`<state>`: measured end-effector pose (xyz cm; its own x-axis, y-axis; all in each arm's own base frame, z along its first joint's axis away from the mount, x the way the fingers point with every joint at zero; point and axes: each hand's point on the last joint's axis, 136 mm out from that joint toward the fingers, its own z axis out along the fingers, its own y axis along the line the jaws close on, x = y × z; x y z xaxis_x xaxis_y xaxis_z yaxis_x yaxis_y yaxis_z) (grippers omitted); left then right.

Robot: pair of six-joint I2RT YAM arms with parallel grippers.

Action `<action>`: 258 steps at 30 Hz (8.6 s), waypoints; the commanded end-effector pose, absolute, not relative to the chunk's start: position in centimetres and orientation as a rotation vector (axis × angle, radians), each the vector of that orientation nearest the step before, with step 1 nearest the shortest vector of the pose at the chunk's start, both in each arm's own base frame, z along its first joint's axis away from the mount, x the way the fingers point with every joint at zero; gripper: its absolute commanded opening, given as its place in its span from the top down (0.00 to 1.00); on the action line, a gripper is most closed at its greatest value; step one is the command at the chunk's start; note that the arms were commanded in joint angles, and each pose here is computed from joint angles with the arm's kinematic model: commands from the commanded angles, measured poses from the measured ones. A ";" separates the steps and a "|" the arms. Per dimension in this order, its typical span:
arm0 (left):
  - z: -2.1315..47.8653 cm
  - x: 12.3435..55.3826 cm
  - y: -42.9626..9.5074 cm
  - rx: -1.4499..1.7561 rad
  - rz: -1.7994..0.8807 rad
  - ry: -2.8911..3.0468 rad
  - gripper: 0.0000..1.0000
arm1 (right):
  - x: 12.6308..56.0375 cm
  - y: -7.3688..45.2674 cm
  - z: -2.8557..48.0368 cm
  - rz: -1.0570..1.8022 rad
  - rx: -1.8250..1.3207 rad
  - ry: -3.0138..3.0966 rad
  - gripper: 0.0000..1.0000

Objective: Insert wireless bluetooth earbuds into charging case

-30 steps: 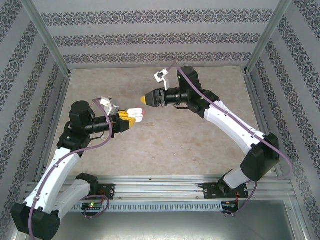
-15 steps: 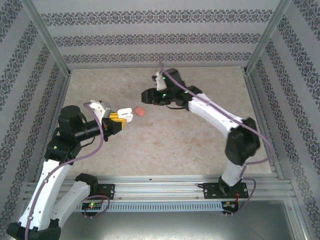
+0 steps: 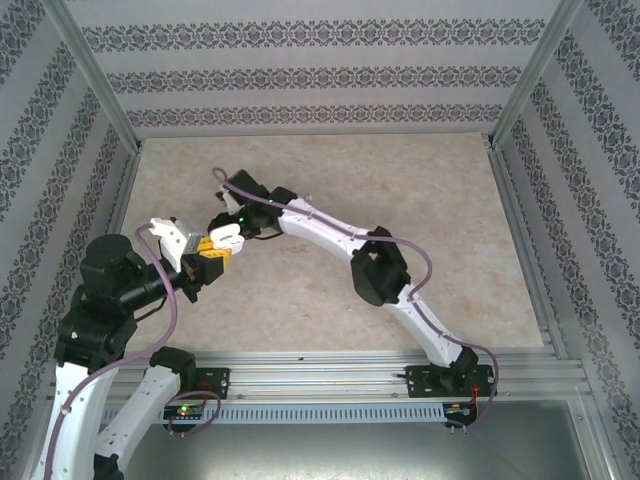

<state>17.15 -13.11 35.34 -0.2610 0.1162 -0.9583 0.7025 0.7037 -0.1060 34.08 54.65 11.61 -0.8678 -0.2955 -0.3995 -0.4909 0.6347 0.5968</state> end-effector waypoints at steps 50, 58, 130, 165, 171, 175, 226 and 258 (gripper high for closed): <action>35.3 17.7 -12.9 0.590 -0.669 1.798 1.00 | 29.5 51.1 1.1 0.327 -0.943 2.581 0.65; 35.2 18.6 -13.4 0.570 -0.711 1.790 1.00 | 32.4 45.1 1.9 0.264 -0.703 2.688 0.70; 29.3 23.5 -15.9 0.514 -0.939 1.862 1.00 | 28.3 26.0 2.4 0.506 -0.042 3.033 0.81; 26.3 20.7 -18.7 0.845 -1.090 1.528 1.00 | 32.8 26.8 4.3 0.425 -0.332 3.060 0.49; 25.9 21.0 -18.7 0.831 -1.080 1.547 1.00 | 33.0 27.4 3.3 0.360 -0.452 3.065 0.48; 25.5 21.1 -18.7 0.830 -1.082 1.560 1.00 | 32.9 27.7 2.8 0.322 -0.509 3.074 0.48; 27.1 27.6 -18.9 0.734 -0.959 1.436 1.00 | 31.8 30.6 28.8 0.744 -0.189 2.218 0.74; 29.3 28.5 -20.3 0.697 -0.682 1.323 1.00 | 28.8 38.8 29.8 1.168 -0.130 1.962 0.75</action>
<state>28.83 -20.16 26.49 0.0258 -0.0156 -0.9995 0.7828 0.6221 0.0105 28.99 37.82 29.42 -0.6409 0.2756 -0.7165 -0.4560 0.6141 0.6441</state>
